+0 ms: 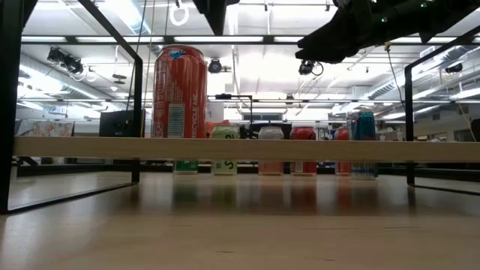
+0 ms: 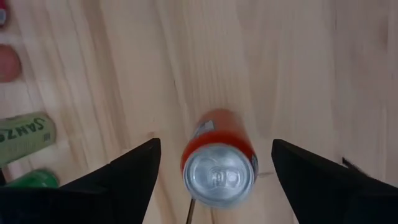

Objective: Place canned beverage on shelf
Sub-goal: Put the bottom orange soda can on the shelf

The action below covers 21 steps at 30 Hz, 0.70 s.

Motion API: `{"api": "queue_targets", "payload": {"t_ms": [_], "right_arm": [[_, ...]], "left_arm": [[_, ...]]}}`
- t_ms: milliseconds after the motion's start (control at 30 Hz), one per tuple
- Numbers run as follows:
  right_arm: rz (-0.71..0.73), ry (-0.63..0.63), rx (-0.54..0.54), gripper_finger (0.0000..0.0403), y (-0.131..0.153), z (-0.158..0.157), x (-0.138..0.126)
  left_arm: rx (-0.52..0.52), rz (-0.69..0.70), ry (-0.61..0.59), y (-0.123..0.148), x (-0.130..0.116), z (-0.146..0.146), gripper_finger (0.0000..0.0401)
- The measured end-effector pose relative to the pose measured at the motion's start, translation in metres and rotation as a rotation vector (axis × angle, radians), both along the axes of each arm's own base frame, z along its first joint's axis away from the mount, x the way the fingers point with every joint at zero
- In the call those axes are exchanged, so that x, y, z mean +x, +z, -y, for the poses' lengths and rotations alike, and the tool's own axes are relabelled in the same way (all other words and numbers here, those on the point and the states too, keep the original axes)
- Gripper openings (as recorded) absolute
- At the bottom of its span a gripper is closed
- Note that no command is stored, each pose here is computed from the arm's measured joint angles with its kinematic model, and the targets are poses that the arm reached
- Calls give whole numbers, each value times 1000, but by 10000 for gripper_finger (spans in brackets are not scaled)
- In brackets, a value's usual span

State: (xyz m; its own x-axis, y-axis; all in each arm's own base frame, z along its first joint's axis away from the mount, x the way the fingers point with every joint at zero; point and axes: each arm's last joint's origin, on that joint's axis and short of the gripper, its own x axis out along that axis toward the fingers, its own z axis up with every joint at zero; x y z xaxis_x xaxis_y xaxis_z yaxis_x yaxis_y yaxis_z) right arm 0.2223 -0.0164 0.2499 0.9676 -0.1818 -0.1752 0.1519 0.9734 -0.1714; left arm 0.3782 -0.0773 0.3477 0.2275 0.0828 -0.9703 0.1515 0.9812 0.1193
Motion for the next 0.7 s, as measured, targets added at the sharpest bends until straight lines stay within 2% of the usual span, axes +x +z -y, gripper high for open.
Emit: {"api": "queue_targets", "payload": {"t_ms": [133,500,700], "right_arm": [[2,21,17,347,0,-1,0],[-5,21,23,347,-1,-1,0],[-6,21,24,347,-1,-1,0]], "left_arm": [[7,-29,-11,-10,5,1,318],[10,-33,-36,-15,10,-3,318],[25,-106,-138,-28,14,2,318]]}}
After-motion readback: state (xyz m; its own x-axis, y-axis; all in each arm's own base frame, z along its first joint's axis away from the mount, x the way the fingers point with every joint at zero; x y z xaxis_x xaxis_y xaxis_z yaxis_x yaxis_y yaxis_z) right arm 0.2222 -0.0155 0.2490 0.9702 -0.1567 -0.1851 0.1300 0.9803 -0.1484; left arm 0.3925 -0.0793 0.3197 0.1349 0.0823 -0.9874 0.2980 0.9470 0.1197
